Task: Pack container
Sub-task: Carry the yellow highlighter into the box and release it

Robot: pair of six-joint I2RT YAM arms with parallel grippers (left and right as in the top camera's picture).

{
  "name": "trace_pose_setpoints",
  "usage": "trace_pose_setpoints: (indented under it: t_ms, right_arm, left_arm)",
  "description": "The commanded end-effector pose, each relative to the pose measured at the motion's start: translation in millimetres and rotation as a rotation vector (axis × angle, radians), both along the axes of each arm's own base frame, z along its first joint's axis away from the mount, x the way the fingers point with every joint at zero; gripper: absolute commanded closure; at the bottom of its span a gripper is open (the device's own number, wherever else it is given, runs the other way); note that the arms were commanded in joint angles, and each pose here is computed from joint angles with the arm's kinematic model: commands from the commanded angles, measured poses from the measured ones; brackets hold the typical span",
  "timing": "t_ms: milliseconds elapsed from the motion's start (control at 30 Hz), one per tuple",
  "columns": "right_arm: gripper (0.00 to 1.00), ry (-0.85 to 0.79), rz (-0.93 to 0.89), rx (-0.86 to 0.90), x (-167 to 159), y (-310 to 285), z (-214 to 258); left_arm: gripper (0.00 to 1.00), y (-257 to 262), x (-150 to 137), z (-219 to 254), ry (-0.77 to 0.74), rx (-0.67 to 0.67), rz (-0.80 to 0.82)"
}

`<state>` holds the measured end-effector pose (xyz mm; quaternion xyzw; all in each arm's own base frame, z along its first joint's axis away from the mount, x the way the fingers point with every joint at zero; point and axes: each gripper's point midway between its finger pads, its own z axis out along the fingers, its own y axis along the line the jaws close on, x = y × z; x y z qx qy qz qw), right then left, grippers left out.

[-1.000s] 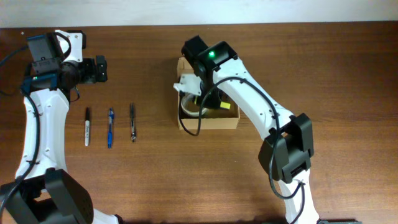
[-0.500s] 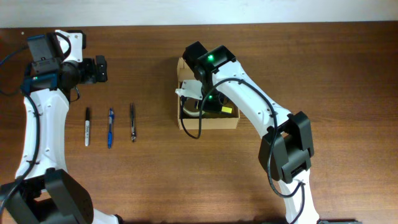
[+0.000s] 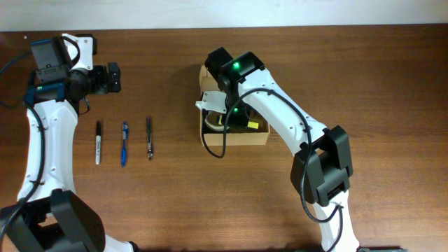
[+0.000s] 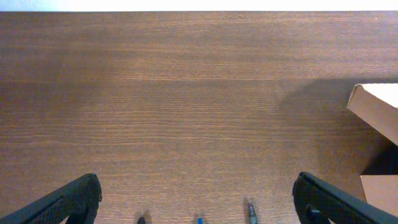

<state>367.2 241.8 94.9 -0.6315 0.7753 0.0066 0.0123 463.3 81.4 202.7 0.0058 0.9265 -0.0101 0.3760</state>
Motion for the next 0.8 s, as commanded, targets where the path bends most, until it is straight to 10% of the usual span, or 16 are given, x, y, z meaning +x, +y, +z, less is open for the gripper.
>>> trace_pose_setpoints:
  t_ms: [0, 333, 400, 767]
  right_arm:
    - [0.96, 0.016, 0.018, 0.020, -8.4, 3.3, 2.3]
    - [0.94, 0.037, 0.015, 0.005, -13.1, 0.1, -11.2]
    - [0.76, 0.037, 0.012, 0.005, -13.0, 0.2, -11.2]
    - [0.50, -0.095, -0.040, 0.091, -0.5, 5.8, 42.5]
  left_arm:
    - [0.01, 0.8, 4.1, 4.1, -0.012, 0.006, -0.016]
    - [0.01, 0.8, 4.1, 4.1, -0.012, 0.006, -0.016]
    - [0.01, 0.8, 4.1, 4.1, -0.012, 0.006, -0.016]
    - [0.01, 0.8, 4.1, 4.1, -0.012, 0.006, -0.016]
